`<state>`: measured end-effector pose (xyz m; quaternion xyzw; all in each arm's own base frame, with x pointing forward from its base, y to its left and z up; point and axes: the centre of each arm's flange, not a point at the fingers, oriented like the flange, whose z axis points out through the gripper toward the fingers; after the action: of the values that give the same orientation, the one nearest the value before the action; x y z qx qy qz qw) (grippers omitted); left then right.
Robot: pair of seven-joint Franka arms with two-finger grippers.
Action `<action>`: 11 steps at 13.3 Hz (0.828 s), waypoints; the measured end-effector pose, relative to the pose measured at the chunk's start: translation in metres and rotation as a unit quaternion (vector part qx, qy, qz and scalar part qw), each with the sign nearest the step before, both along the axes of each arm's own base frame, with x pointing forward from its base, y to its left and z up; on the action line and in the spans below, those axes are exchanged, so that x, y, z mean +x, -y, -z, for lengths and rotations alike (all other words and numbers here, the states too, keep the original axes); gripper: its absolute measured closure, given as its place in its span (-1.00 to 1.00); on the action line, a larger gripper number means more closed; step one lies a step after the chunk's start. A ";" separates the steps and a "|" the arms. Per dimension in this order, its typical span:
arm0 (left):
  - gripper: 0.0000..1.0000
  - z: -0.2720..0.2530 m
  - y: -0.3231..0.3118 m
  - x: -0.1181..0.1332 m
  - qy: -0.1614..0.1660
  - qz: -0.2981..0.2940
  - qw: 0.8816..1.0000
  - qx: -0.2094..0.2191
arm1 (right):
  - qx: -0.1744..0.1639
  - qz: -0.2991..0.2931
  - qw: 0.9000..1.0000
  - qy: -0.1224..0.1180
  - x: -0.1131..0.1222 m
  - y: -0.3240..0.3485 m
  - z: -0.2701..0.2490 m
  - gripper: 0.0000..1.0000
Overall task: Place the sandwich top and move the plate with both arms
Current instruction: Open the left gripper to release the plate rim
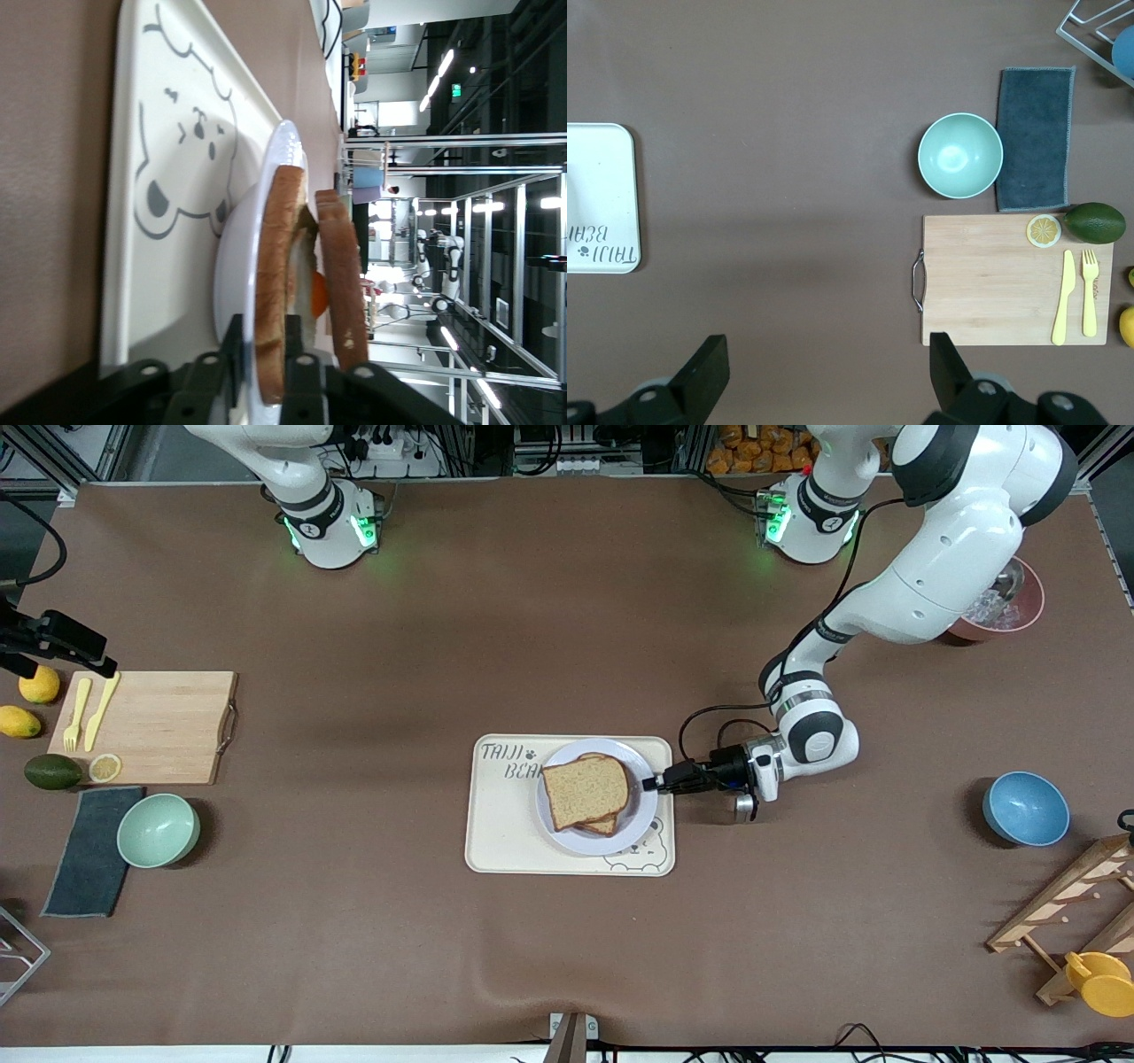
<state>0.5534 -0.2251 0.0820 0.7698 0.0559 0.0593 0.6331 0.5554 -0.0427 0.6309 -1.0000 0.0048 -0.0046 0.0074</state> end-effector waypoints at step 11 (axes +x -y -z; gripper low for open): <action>-1.00 -0.010 -0.003 0.006 -0.005 -0.003 1.000 -0.019 | 0.000 0.000 1.000 -0.002 0.000 0.000 0.002 -1.00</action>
<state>0.5597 -0.2219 0.0923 0.7577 0.0628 0.0559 0.6472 0.5557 -0.0428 0.6289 -1.0000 0.0049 -0.0030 0.0075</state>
